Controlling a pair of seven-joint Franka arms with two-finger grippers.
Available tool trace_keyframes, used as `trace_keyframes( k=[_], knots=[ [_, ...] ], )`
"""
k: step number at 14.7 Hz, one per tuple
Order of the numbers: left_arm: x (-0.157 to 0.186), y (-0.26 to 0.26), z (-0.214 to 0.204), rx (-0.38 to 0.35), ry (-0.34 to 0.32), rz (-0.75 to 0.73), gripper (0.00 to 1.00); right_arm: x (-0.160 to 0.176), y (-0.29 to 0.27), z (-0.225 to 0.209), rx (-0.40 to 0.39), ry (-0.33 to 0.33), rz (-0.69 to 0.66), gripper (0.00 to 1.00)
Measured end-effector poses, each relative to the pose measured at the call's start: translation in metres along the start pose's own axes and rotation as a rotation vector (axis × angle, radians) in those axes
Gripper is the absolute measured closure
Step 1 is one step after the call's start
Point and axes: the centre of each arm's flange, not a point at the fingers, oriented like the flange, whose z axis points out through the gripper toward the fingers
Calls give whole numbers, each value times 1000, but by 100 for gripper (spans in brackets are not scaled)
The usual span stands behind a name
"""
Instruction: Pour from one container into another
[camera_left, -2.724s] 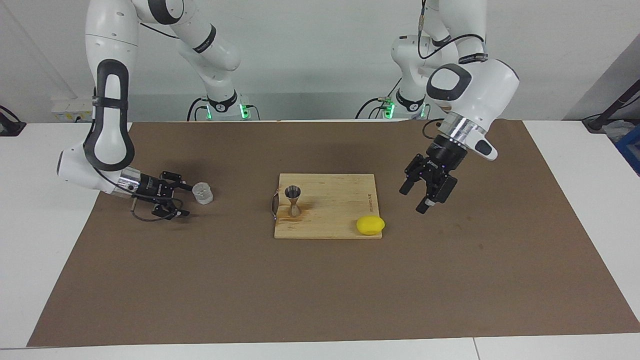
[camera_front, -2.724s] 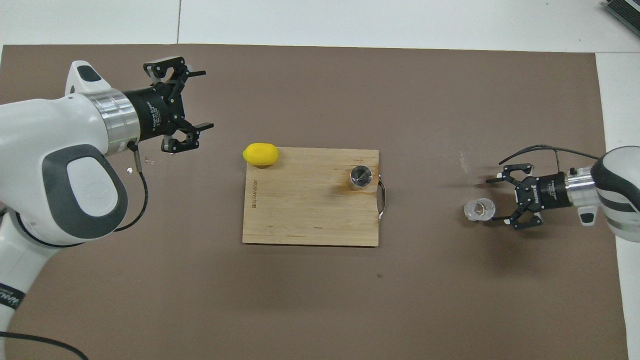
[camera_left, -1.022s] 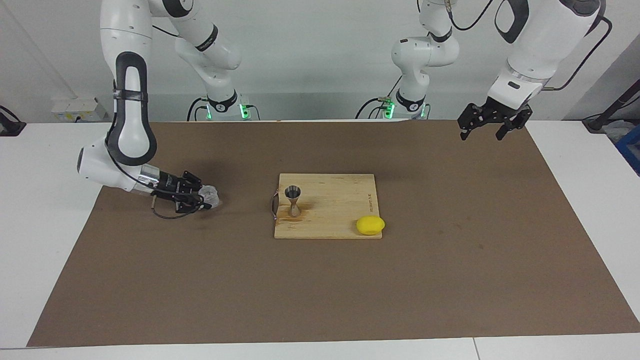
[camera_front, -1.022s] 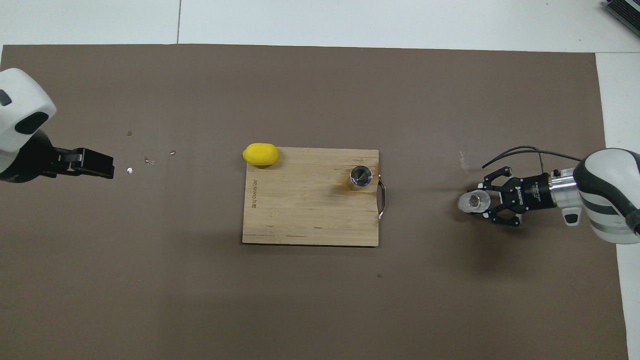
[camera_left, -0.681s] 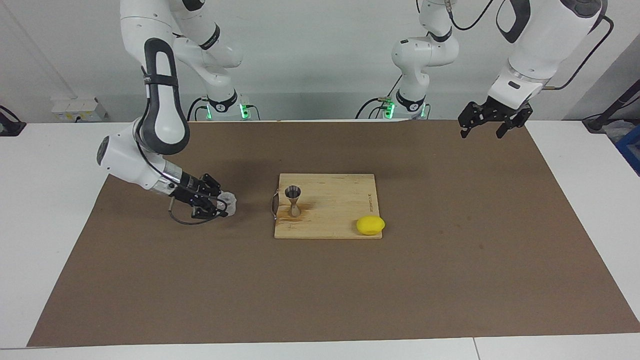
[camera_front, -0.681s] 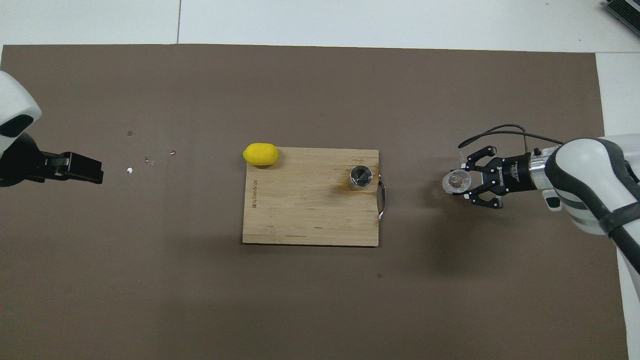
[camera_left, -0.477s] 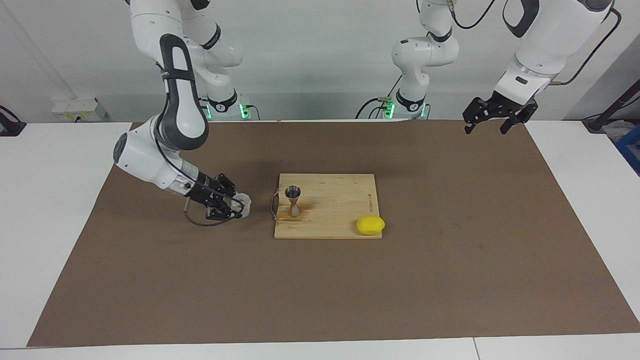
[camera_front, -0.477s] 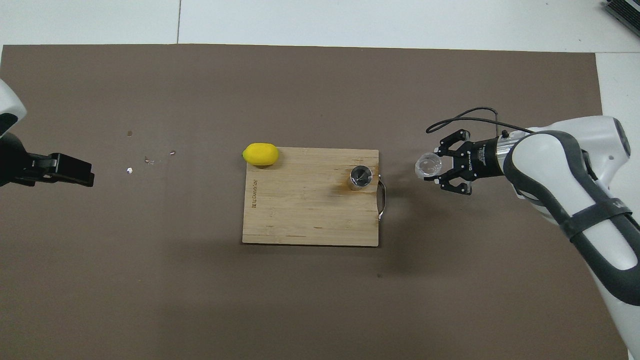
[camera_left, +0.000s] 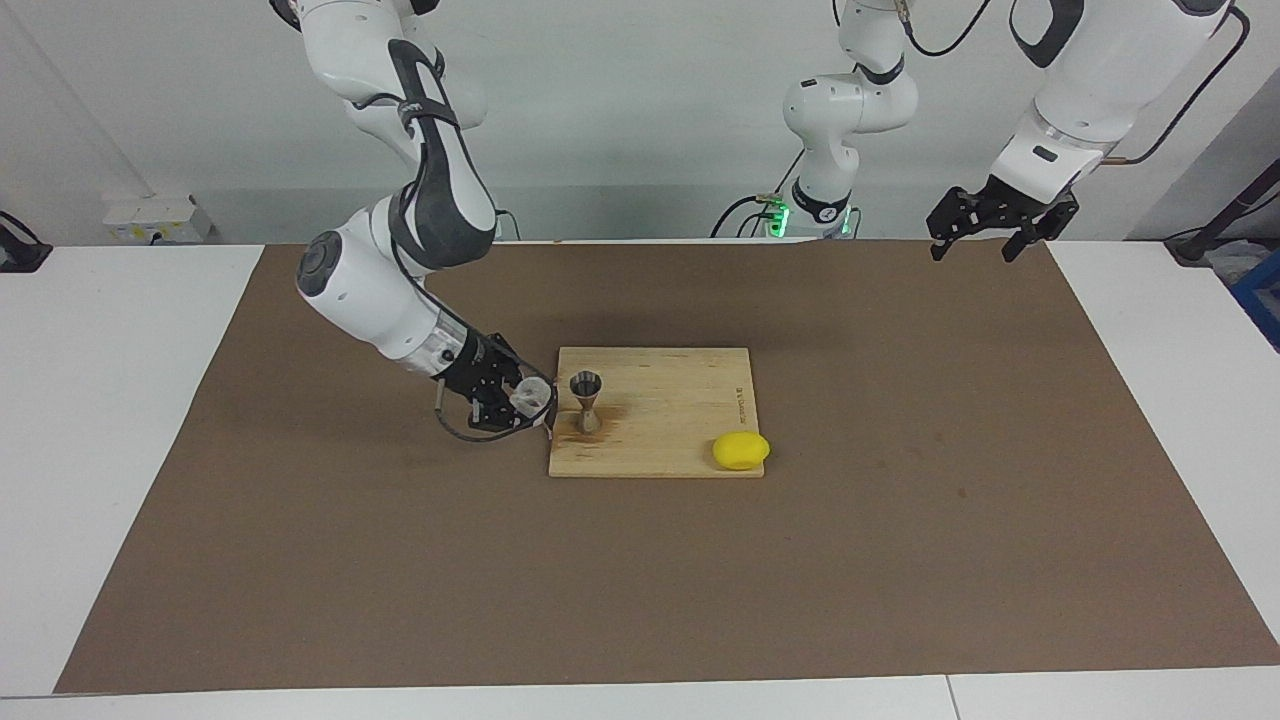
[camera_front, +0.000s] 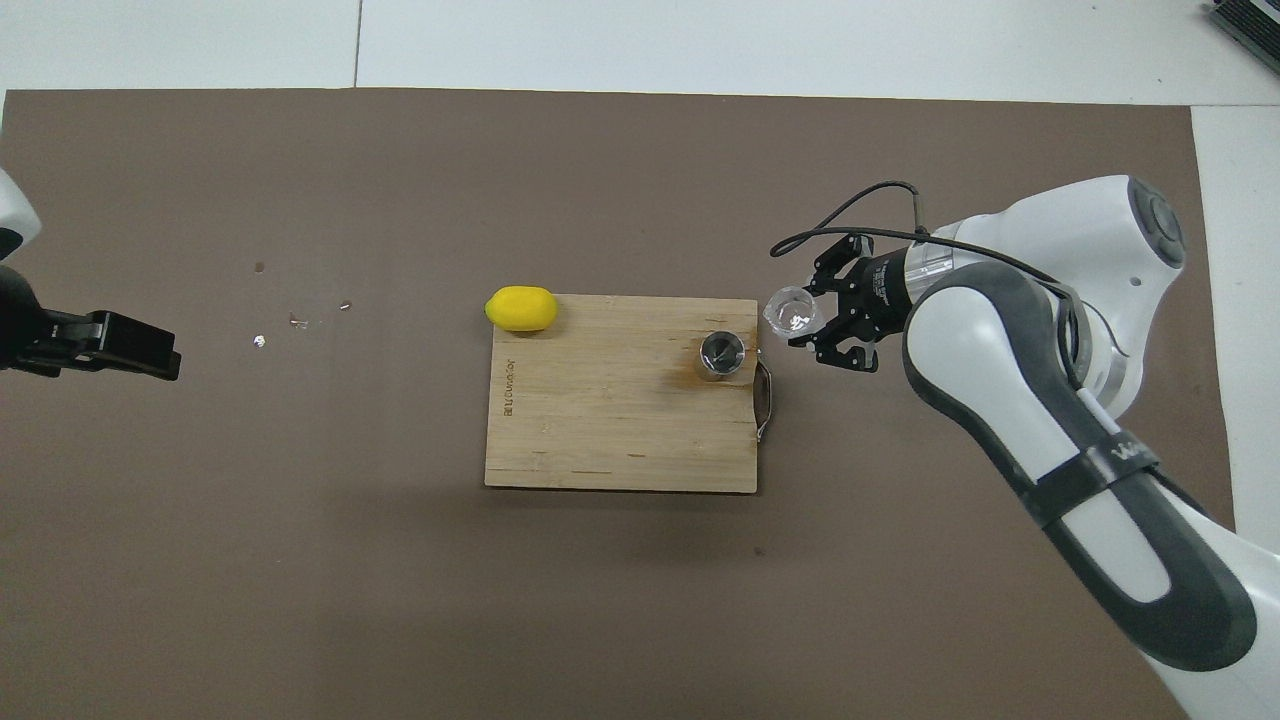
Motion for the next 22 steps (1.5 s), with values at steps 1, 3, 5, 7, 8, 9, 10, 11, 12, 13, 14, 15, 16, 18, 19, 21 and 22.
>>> trace_keyframes(
  k=[1,3,5,7,8,9,10,11,12,13,14,15,16,18,19,21,22],
  knots=[
    [0,0,0,0,-1,-1,0,-14,1,2,1,45,-14,50],
    [0,-1,1,0,-1,-1,0,-37,4,6,6,120,-42,50],
    [0,0,1,0,-1,-1,0,-47,8,10,2,154,-70,50],
    [0,0,1,0,-1,0,0,-49,8,9,-5,194,-102,50],
    [0,0,1,0,-1,0,0,-52,8,6,-15,219,-122,50],
    [0,0,1,0,-1,0,0,-56,8,3,-22,243,-142,50],
    [0,0,1,0,-1,0,0,-59,8,-2,-26,264,-160,50],
    [0,0,1,0,-1,0,0,-63,8,-5,-31,282,-174,50],
    [0,0,1,0,-1,0,0,-66,8,-8,-34,301,-189,50],
    [0,0,1,0,-1,0,0,-70,9,-8,-38,321,-207,50],
    [0,0,1,0,-1,0,0,-75,12,-6,-42,340,-228,50],
    [0,0,1,0,-1,0,0,-80,15,-3,-45,355,-245,50],
    [0,0,1,0,-1,0,0,-84,16,0,-45,367,-256,50],
    [0,0,1,0,-1,0,0,-87,18,2,-45,384,-269,50],
    [0,0,1,0,-1,0,0,-87,18,2,-45,395,-278,50],
    [0,0,1,0,-1,0,0,-90,20,4,-44,414,-295,50],
    [0,0,1,0,-1,0,0,-93,21,6,-45,424,-308,50]
  ],
)
